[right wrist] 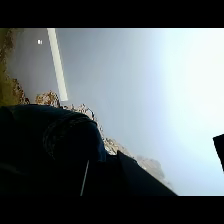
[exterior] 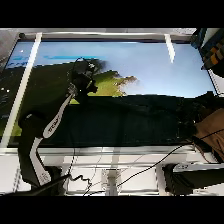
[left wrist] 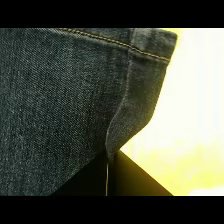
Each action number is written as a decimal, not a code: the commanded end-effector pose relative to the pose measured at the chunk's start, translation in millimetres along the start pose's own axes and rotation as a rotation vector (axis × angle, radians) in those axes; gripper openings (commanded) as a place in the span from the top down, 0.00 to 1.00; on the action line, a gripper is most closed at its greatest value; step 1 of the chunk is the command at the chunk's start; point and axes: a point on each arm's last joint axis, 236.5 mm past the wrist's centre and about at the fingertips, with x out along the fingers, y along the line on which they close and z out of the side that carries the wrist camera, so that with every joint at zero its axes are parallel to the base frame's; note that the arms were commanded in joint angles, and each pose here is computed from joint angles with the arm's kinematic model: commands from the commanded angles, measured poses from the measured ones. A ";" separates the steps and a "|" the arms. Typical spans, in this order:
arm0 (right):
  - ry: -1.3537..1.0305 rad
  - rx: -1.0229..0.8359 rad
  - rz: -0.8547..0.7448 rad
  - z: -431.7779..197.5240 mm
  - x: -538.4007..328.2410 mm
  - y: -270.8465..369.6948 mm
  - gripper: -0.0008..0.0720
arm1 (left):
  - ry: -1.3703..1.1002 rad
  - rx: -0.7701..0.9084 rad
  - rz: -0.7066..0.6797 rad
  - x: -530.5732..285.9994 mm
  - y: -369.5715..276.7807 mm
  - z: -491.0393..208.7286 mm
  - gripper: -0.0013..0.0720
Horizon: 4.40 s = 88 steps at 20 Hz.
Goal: Fold the clothes and pants, and hang the long-sleeved shirts on hangers.
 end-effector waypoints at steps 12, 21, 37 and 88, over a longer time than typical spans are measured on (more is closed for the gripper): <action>-0.146 0.090 -0.040 34.1 -2.7 -10.7 0.89 | -0.338 -0.299 0.117 -182.2 164.7 104.8 0.95; -0.133 0.073 -0.079 30.6 -2.9 -19.6 0.89 | 0.346 -0.434 0.151 -65.2 153.3 -145.9 0.95; -0.126 0.067 -0.096 28.8 -3.1 -23.5 0.89 | 0.198 -0.532 0.145 -88.5 148.1 -146.4 0.37; -0.343 0.118 -0.087 78.2 -14.9 -24.8 0.89 | -0.206 -0.081 0.038 -137.3 148.6 -65.1 0.95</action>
